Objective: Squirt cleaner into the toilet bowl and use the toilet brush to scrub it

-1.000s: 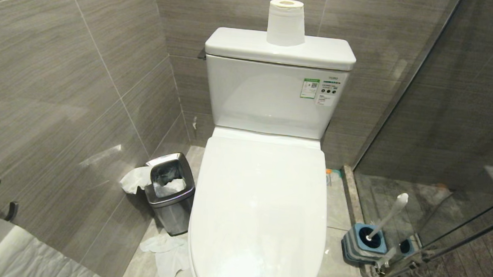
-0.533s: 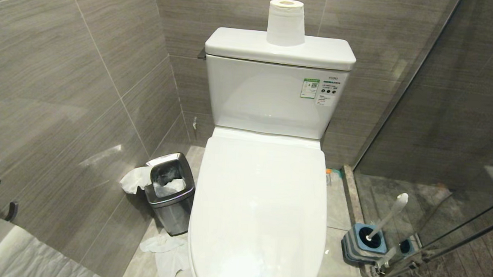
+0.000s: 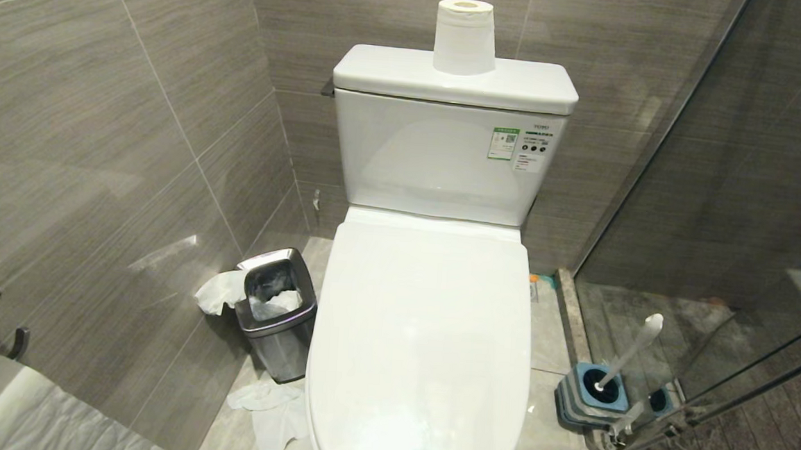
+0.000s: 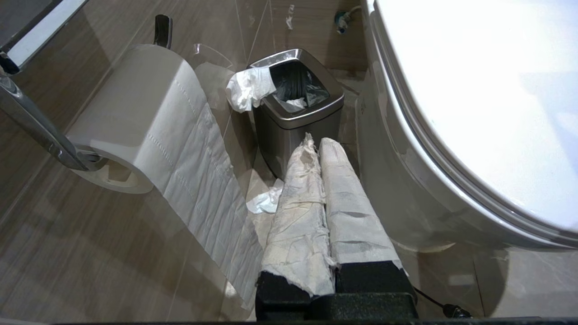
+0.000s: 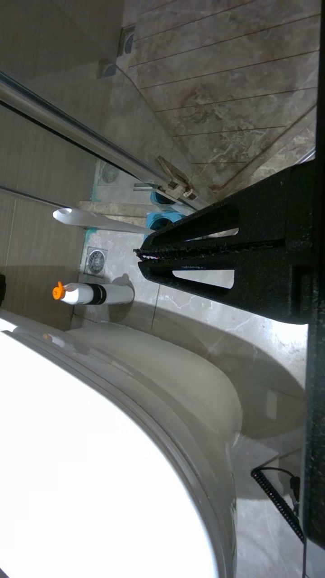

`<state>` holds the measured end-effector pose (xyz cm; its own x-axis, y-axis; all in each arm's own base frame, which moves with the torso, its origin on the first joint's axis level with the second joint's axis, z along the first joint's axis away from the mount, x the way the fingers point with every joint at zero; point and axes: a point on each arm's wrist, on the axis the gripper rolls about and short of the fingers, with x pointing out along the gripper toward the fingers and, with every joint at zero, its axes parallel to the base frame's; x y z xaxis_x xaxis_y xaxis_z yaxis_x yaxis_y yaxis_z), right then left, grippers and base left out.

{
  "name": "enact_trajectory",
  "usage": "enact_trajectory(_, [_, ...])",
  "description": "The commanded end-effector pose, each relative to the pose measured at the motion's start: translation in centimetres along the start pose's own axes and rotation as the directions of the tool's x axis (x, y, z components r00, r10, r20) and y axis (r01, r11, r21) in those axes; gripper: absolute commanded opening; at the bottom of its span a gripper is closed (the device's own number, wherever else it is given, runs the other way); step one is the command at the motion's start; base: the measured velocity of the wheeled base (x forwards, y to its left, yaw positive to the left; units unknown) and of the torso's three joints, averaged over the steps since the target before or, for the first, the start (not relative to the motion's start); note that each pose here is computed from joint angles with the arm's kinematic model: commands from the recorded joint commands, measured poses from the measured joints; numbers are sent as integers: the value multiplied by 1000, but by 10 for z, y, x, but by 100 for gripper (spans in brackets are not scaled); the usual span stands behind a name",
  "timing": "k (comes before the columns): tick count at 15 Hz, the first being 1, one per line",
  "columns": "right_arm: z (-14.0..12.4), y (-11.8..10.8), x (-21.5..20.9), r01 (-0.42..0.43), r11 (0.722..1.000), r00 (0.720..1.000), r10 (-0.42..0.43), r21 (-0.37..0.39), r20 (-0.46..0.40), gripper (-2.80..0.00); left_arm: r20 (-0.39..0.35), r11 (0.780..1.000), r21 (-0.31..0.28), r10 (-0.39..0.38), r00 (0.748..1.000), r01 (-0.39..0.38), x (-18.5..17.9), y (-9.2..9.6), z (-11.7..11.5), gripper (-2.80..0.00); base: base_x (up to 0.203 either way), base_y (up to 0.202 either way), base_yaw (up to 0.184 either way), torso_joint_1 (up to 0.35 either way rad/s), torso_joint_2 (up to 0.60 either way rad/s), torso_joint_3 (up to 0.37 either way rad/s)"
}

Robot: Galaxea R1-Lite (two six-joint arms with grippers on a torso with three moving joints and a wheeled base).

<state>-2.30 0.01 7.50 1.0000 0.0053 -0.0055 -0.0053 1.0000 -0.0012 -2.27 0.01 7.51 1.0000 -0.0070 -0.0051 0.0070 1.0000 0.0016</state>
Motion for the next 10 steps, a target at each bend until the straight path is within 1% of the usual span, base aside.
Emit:
enact_trajectory(1, [0,0,0,-1,1000,1000,1,0,-1,-280,-1,1000,0,1,1000,-1,0,0,0,-280,0,0,0,0,0,0])
enact_trajectory(10, [0,0,0,1,1000,1000,-1,0,-1,-280,-1,1000,0,0,1000,0,0,0,0,-280,0,0,0,0,0,0])
